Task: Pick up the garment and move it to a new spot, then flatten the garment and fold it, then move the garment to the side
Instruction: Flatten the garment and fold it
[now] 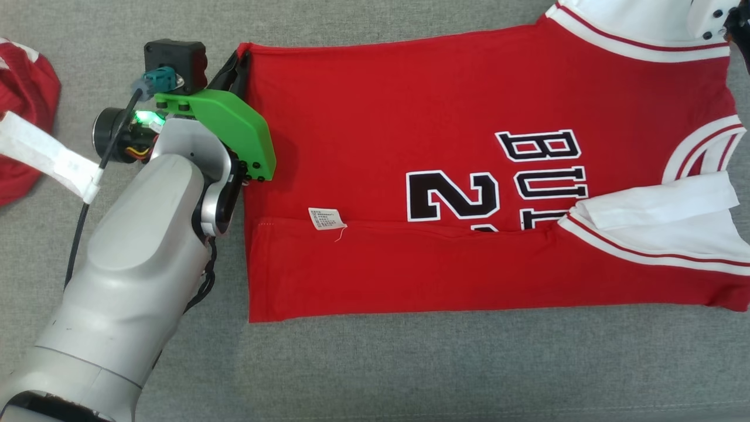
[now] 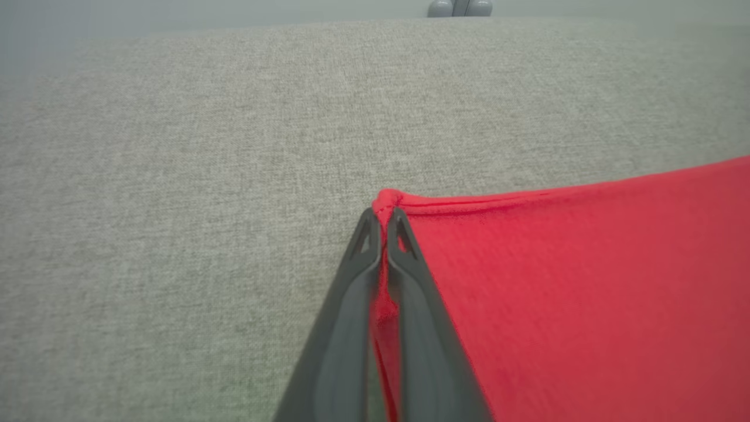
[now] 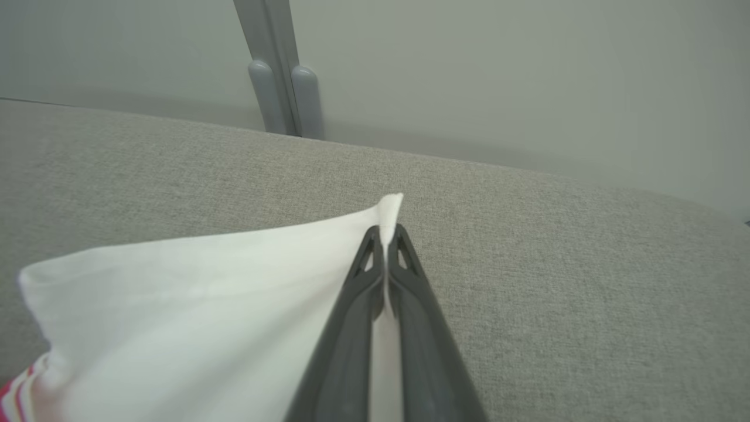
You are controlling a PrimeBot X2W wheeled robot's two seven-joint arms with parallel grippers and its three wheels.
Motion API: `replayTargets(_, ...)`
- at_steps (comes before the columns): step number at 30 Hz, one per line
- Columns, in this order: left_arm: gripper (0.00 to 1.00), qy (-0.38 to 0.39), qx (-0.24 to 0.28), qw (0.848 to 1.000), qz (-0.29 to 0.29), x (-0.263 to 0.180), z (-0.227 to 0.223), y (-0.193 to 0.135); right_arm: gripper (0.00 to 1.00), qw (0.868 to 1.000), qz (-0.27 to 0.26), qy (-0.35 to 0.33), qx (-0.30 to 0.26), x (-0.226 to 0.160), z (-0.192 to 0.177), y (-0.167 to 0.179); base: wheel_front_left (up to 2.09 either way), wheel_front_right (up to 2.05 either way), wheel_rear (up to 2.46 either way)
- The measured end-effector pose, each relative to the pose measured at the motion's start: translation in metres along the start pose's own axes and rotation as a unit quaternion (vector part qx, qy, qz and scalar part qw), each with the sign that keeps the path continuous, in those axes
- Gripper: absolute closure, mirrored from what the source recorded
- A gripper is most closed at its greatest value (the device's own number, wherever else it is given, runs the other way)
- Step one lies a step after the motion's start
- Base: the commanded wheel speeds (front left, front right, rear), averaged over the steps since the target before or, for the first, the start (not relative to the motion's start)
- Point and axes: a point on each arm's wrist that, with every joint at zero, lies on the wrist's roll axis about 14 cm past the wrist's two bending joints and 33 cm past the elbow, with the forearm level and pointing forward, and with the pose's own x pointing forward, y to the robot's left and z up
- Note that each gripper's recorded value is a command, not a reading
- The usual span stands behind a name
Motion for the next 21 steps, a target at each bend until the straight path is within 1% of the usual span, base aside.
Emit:
replayTargets(2, 1.00, -0.010, 0.004, 1.000, -0.002, -0.003, 0.004, -0.001, 1.00, 1.000, 0.002, -0.020, 0.004, -0.009, 0.008, 0.000, 0.00, 0.00, 0.00)
replayTargets(8, 1.00, -0.036, 0.019, 0.999, -0.018, -0.015, 0.015, -0.008, 1.00, 0.999, 0.016, -0.048, 0.006, -0.038, 0.013, 0.005, 0.00, 0.00, 0.00)
replayTargets(13, 1.00, -0.058, 0.037, 0.997, -0.034, -0.030, 0.017, -0.018, 1.00, 0.998, 0.033, -0.054, -0.028, -0.071, 0.005, 0.006, 0.00, 0.00, 0.00)
replayTargets(18, 1.00, -0.084, 0.054, 0.994, -0.049, -0.045, 0.018, -0.028, 1.00, 0.997, 0.048, -0.053, -0.037, -0.102, -0.009, 0.007, 0.00, 0.00, 0.00)
replayTargets(19, 1.00, -0.088, 0.056, 0.993, -0.053, -0.049, 0.017, -0.029, 1.00, 0.996, 0.050, -0.050, -0.048, -0.110, -0.014, 0.007, 0.00, 0.00, 0.00)
replayTargets(21, 1.00, -0.093, 0.064, 0.992, -0.056, -0.054, 0.015, -0.030, 1.00, 0.996, 0.051, -0.051, -0.046, -0.122, -0.019, 0.004, 0.00, 0.00, 0.00)
